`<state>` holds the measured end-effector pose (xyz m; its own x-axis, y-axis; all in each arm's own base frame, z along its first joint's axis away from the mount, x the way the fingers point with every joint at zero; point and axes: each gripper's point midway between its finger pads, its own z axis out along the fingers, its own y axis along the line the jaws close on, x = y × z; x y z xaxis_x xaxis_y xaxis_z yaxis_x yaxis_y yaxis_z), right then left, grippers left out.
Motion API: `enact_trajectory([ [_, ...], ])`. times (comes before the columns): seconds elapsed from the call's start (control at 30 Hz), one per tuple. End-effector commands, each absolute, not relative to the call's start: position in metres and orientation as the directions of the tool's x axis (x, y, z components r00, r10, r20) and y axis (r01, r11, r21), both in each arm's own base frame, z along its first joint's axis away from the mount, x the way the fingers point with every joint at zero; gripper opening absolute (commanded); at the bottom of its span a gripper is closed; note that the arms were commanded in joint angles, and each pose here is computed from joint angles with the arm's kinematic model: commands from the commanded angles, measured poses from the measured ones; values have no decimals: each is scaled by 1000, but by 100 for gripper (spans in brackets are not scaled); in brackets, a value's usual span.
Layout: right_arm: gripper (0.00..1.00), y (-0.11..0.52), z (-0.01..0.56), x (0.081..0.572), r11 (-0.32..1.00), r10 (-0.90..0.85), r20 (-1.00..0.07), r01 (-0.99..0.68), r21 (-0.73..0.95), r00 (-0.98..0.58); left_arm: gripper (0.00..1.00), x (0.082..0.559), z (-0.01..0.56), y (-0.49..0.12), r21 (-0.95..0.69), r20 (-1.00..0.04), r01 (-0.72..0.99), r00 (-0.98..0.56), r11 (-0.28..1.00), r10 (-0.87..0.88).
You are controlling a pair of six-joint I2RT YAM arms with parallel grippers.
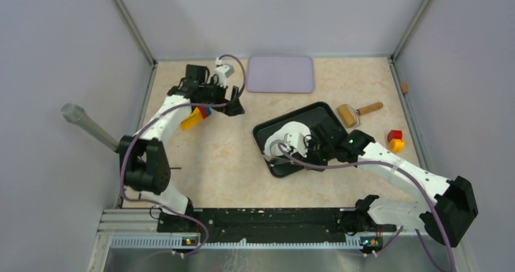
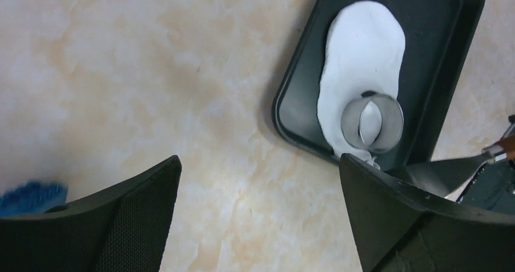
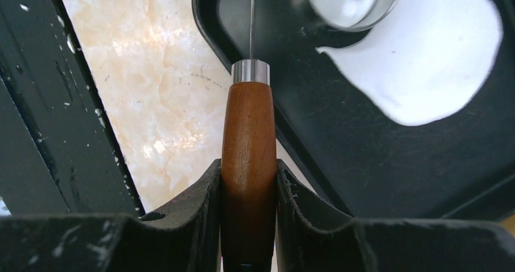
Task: Roll out the dumpling wrappers from the dough
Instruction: Remove the dumpling wrapper from the work surface.
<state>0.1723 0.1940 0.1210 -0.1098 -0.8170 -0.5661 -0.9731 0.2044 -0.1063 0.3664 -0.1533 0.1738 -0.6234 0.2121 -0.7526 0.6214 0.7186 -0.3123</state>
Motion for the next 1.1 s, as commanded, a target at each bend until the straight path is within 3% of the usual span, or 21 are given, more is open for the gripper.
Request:
enact_trajectory([
  [0.0,0,200,105,172,173,-827,-554,-981,-91,-95,99,407,176,-203,-350,-753,668,-618,657,228],
  [0.23,0,198,94,174,173,-838,-537,-980,-96,-95,99,421,137,-230,-465,-686,649,-694,603,217],
  [0.57,0,209,101,207,238,-805,-590,-944,-227,-61,98,386,91,-250,-574,-605,624,-760,530,239],
  [1.07,0,242,126,232,289,-751,-659,-917,-276,-37,71,372,80,-261,-646,-572,615,-782,453,246],
])
